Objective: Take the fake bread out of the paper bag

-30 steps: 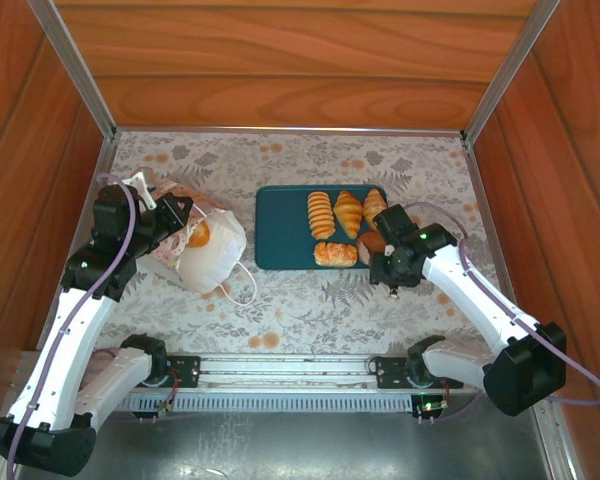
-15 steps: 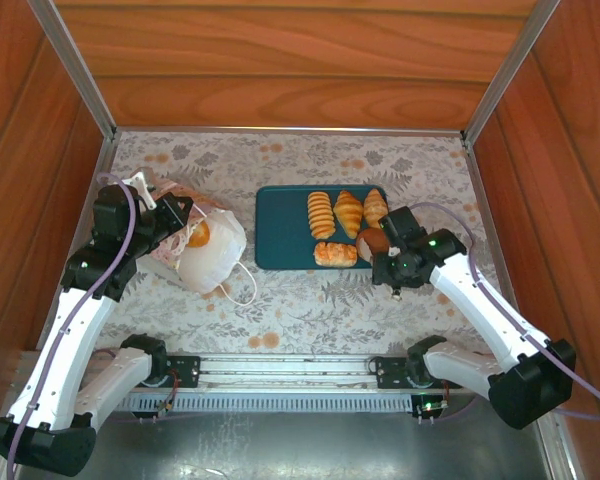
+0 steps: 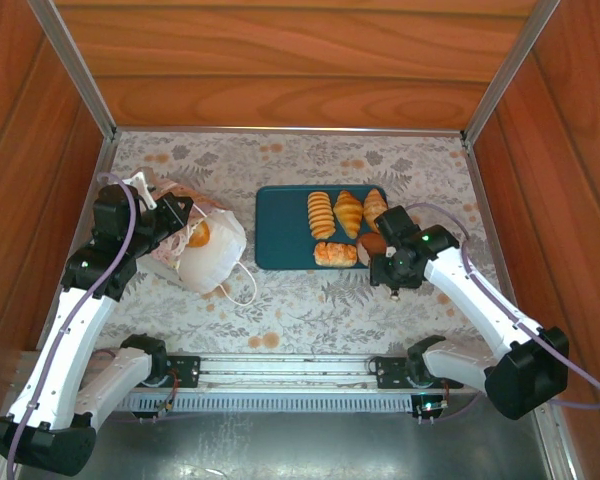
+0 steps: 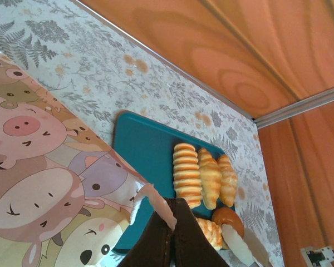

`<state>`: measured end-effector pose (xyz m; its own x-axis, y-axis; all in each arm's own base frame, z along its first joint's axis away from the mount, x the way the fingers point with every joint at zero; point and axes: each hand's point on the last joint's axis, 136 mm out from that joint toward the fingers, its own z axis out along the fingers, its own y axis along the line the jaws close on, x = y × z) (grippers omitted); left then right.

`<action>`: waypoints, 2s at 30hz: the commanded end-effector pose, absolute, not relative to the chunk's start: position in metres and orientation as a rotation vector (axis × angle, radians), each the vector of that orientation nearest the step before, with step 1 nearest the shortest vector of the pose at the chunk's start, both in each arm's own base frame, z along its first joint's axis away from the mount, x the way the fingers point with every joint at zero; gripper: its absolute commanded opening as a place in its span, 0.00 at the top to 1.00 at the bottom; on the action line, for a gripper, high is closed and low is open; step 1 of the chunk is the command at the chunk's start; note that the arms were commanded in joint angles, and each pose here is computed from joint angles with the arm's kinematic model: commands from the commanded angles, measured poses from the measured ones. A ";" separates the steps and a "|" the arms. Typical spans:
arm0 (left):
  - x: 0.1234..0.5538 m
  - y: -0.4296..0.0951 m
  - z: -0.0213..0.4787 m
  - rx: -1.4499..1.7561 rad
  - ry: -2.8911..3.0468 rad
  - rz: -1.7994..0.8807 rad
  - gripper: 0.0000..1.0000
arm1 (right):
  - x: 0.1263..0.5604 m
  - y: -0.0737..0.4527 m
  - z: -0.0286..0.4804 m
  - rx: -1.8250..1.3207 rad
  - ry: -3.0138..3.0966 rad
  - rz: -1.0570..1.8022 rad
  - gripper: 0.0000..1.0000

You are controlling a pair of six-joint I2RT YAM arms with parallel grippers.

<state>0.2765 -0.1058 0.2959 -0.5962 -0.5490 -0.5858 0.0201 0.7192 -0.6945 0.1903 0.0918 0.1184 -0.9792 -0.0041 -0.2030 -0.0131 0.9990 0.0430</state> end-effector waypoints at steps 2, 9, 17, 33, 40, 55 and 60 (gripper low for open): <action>0.279 -0.106 0.305 -0.395 2.043 -0.867 1.00 | 0.192 0.089 0.127 0.001 2.910 0.070 0.34; 0.278 -0.105 0.302 -0.399 2.046 -0.861 1.00 | 0.190 0.087 0.120 0.009 2.921 0.059 0.38; 0.276 -0.104 0.303 -0.398 2.039 -0.858 1.00 | 0.198 0.094 0.112 0.006 2.919 0.093 0.44; 0.277 -0.105 0.301 -0.402 2.046 -0.862 1.00 | 0.193 0.087 0.126 0.022 2.888 0.090 0.35; 0.276 -0.105 0.303 -0.399 2.041 -0.863 1.00 | 0.193 0.085 0.137 0.014 2.873 0.089 0.35; 0.275 -0.104 0.306 -0.392 2.028 -0.857 1.00 | 0.205 0.158 0.219 -0.156 2.550 0.726 0.45; 0.277 -0.105 0.306 -0.396 2.035 -0.862 1.00 | 0.202 0.194 0.232 -0.258 2.492 0.961 0.47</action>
<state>0.2748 -0.1054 0.2985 -0.5907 -0.5503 -0.5901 0.0265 0.7177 -0.6959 0.2008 0.1591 0.2038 -0.9004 0.0097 -0.4349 -0.2162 0.8575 0.4668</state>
